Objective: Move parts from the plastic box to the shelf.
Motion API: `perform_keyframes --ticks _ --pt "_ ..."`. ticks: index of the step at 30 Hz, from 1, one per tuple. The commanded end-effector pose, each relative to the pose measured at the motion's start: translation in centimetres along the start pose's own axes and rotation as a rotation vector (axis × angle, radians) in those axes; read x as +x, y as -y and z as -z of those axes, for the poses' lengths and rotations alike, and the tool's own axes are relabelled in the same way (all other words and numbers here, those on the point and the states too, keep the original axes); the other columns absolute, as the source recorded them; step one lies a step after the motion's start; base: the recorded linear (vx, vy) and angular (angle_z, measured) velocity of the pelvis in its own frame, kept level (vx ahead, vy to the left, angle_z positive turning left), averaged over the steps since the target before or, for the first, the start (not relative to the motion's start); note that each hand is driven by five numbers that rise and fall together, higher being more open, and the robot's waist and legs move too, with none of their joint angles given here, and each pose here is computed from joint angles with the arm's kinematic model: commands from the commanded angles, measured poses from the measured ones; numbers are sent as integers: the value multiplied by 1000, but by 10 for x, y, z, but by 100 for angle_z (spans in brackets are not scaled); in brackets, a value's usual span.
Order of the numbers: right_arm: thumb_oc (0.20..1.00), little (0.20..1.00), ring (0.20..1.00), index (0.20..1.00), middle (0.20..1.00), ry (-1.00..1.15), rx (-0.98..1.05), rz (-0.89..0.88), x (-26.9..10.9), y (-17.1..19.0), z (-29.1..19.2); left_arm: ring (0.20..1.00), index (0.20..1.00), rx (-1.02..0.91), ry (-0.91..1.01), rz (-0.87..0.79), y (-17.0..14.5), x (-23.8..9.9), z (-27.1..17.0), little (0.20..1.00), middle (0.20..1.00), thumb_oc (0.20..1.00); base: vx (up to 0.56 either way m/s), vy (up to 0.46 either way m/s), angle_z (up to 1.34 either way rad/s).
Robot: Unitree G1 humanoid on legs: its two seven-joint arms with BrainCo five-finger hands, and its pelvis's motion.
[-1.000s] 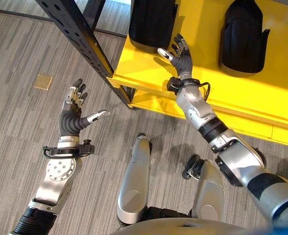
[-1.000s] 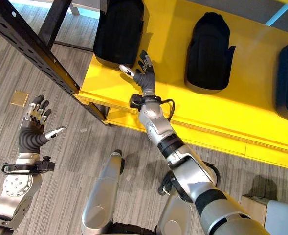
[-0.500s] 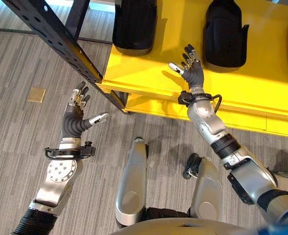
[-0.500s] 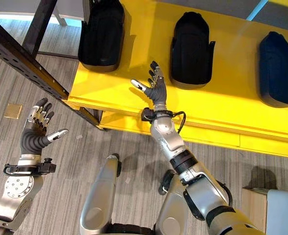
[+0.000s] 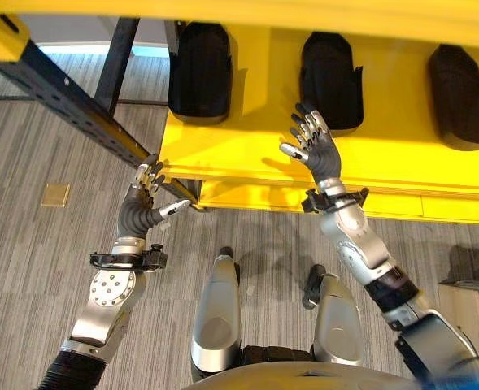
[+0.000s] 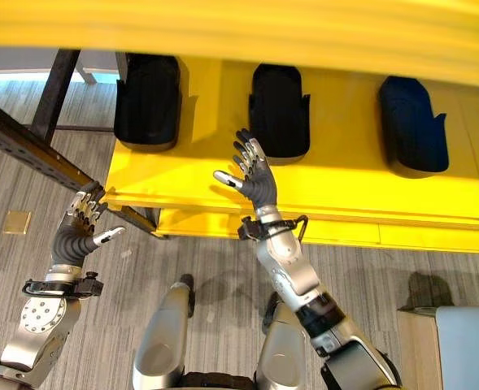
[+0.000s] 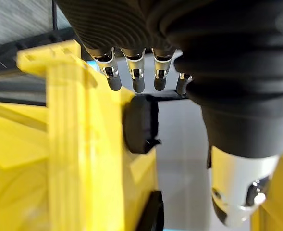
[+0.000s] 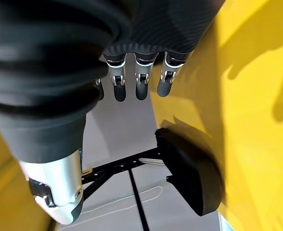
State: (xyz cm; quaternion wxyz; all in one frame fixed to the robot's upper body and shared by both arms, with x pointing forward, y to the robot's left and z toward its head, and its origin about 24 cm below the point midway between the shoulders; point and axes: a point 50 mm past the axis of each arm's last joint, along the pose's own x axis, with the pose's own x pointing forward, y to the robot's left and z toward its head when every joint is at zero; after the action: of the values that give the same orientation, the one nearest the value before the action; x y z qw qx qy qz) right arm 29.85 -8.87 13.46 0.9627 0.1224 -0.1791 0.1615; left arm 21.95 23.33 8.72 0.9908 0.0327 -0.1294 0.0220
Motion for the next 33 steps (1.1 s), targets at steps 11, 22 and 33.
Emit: perform_keyframes --ticks 11,22,33 --pt "1000 1000 1000 1000 1000 -35 -83 7 -76 47 -12 1000 1000 -441 -167 -40 5 -46 36 1000 1000 1000 80 -32 -14" --pt "1000 1000 1000 1000 1000 -206 -183 141 -125 82 2 1000 1000 -471 -299 17 17 -66 57 1000 1000 1000 8 -21 -7" --pt "1000 1000 1000 1000 1000 -277 -160 181 -139 84 15 1000 1000 -498 -345 -49 16 -77 68 1000 1000 1000 5 -6 -5"
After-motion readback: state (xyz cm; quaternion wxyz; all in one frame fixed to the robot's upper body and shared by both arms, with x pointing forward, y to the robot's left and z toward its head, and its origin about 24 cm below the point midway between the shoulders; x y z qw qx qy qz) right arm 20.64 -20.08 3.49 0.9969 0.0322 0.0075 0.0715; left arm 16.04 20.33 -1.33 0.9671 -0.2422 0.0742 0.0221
